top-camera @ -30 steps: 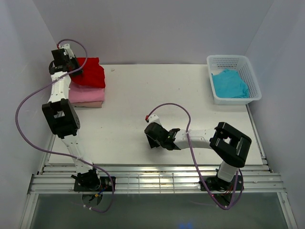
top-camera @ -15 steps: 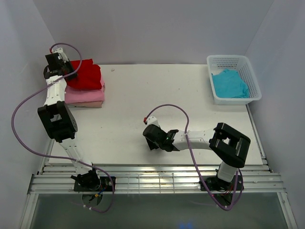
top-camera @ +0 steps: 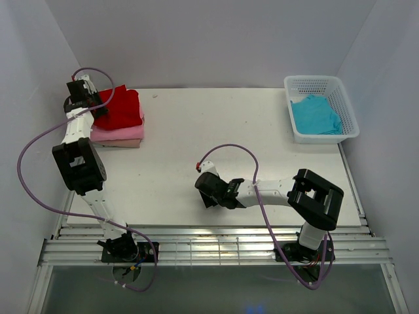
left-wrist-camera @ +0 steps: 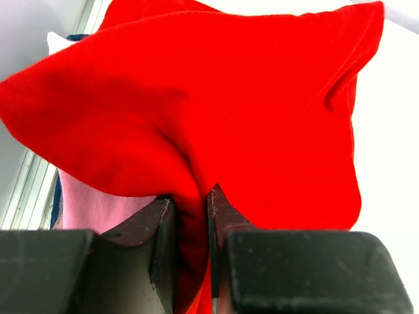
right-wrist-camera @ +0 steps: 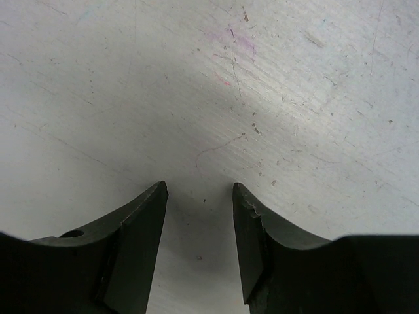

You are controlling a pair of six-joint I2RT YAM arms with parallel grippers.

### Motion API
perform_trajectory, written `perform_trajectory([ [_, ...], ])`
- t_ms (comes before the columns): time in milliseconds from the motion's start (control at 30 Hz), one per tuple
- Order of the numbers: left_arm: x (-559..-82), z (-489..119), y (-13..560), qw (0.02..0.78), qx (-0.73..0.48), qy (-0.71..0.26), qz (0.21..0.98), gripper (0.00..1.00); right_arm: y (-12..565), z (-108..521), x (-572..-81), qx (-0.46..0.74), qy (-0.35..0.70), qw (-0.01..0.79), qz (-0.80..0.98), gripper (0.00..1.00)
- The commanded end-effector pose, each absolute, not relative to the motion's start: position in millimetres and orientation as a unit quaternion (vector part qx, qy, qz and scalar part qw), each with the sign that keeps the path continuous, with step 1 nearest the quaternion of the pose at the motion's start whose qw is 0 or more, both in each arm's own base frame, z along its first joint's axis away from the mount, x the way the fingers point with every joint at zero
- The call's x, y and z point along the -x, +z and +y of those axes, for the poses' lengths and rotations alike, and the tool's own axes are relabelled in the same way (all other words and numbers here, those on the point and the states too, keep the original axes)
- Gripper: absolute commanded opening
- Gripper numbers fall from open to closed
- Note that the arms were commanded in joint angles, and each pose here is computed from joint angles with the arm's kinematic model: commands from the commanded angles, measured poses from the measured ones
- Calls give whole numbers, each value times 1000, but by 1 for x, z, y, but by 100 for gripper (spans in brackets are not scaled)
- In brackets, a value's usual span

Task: Fold and stack the t-shirts
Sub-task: Neatly place the folded tshirt to the corner

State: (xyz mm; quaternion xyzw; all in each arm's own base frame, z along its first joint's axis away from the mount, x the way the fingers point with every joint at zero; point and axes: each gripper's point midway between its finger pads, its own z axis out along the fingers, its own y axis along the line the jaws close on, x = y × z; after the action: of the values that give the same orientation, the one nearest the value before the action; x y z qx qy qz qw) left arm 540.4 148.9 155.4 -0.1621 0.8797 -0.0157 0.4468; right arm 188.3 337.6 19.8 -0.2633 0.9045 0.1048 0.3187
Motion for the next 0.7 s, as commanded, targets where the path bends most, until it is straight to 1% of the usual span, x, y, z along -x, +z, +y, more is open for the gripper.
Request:
perform_trajectory([
  [0, -538, 157, 153, 441, 172, 3, 881, 1, -16, 303, -152, 294, 56, 226, 927, 51],
  [67, -536, 159, 145, 431, 179, 17, 884, 5, -17, 303, -152, 294, 55, 227, 927, 51],
  [133, -535, 160, 150, 435, 187, 32, 880, 13, -16, 302, -152, 293, 55, 229, 927, 51],
  [167, -535, 161, 153, 437, 189, 37, 878, 27, -16, 300, -153, 291, 53, 231, 927, 51],
  [233, -533, 173, 166, 445, 207, 72, 868, 43, -16, 298, -154, 290, 49, 233, 927, 52],
  [267, -531, 177, 179, 454, 218, 82, 860, 56, -14, 297, -155, 289, 46, 237, 927, 52],
  [300, -527, 182, 188, 460, 229, 96, 853, 88, -12, 297, -156, 287, 47, 240, 926, 52],
  [333, -523, 187, 199, 467, 243, 111, 843, 95, -11, 297, -156, 287, 47, 243, 926, 52],
  [367, -512, 200, 226, 483, 273, 145, 819, 98, -9, 295, -159, 283, 44, 249, 925, 52],
  [467, -485, 219, 276, 515, 327, 202, 766, 98, 1, 296, -163, 276, 48, 266, 922, 51],
  [500, -471, 217, 313, 547, 335, 204, 740, 98, 8, 297, -166, 271, 52, 275, 921, 51],
  [567, -456, 213, 347, 579, 346, 202, 710, 98, 21, 298, -170, 264, 56, 294, 917, 50],
  [600, -440, 204, 382, 613, 350, 189, 683, 98, 26, 298, -172, 262, 57, 301, 915, 50],
  [667, -432, 182, 399, 643, 336, 171, 667, 98, 43, 298, -179, 251, 59, 324, 910, 49],
])
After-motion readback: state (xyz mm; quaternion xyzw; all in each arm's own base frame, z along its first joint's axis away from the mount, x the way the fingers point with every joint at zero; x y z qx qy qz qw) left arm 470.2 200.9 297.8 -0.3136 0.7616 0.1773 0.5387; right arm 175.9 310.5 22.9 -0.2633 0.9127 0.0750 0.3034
